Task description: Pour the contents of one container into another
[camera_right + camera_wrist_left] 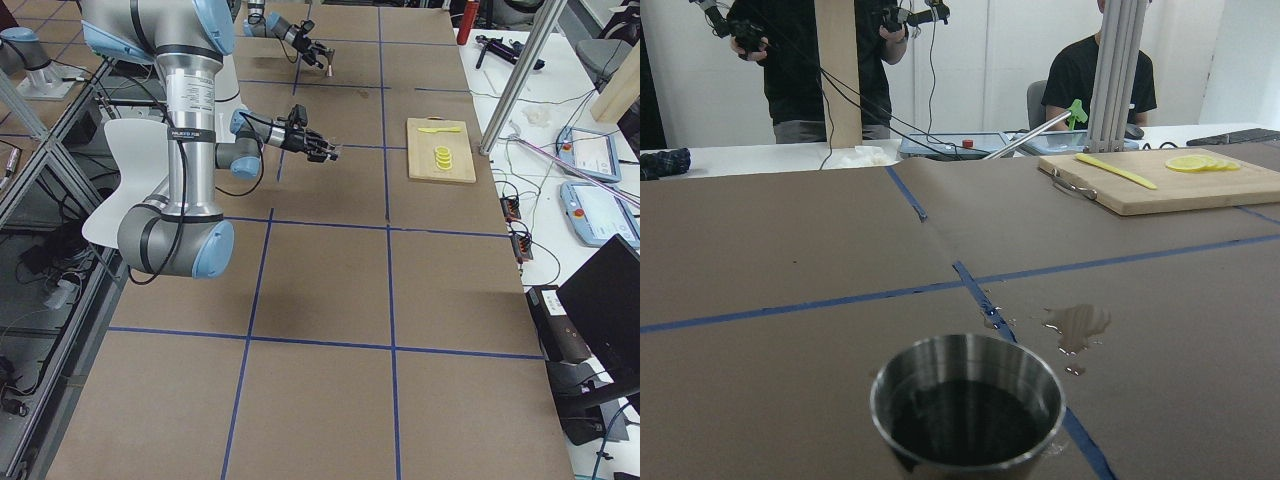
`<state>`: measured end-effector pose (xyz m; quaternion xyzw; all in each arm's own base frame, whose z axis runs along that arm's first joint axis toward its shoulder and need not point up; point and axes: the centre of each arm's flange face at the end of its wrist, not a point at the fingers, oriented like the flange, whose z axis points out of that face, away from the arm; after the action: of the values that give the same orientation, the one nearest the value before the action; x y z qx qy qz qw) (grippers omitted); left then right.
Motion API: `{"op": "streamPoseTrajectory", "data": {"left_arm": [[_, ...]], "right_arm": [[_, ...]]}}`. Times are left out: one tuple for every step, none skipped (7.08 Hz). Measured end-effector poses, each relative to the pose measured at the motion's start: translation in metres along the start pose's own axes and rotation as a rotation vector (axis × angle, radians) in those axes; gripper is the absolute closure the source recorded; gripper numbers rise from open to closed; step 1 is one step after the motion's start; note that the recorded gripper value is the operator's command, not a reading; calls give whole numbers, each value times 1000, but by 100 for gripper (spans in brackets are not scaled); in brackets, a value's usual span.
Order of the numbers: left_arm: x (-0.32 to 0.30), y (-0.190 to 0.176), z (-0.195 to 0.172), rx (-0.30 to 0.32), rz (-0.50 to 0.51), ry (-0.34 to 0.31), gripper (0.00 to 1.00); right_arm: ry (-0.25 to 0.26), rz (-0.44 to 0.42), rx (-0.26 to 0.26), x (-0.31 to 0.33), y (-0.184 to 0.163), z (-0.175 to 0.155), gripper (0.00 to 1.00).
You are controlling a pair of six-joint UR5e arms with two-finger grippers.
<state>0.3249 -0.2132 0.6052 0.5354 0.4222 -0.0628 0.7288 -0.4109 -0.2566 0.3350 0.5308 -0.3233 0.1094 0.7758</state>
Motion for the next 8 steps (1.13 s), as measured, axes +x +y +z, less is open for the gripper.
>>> {"op": "streamPoseTrajectory", "data": {"left_arm": [[-3, -4, -6, -24, 2, 19, 0], [-5, -12, -13, -49, 0, 42, 0], [-7, -15, -18, -78, 2, 64, 0], [-8, -16, -21, -107, 5, 85, 0], [-9, -14, -24, -137, 11, 106, 0], [-10, -13, -27, -177, 15, 130, 0], [-12, -13, -32, -221, 21, 153, 0], [-20, -13, -38, -263, 33, 164, 0]], "right_arm": [[-1, 1, 0, 0, 0, 0, 100], [-2, 2, 0, -1, -1, -1, 100], [-2, 2, 0, -1, -1, -1, 100], [-2, 2, 0, -1, -1, -1, 100], [-2, 2, 0, -1, -1, -1, 100], [-3, 2, 0, -1, -1, -1, 100], [-4, 3, 0, -2, -1, -1, 100], [-4, 3, -1, -2, -1, -1, 100]]}}
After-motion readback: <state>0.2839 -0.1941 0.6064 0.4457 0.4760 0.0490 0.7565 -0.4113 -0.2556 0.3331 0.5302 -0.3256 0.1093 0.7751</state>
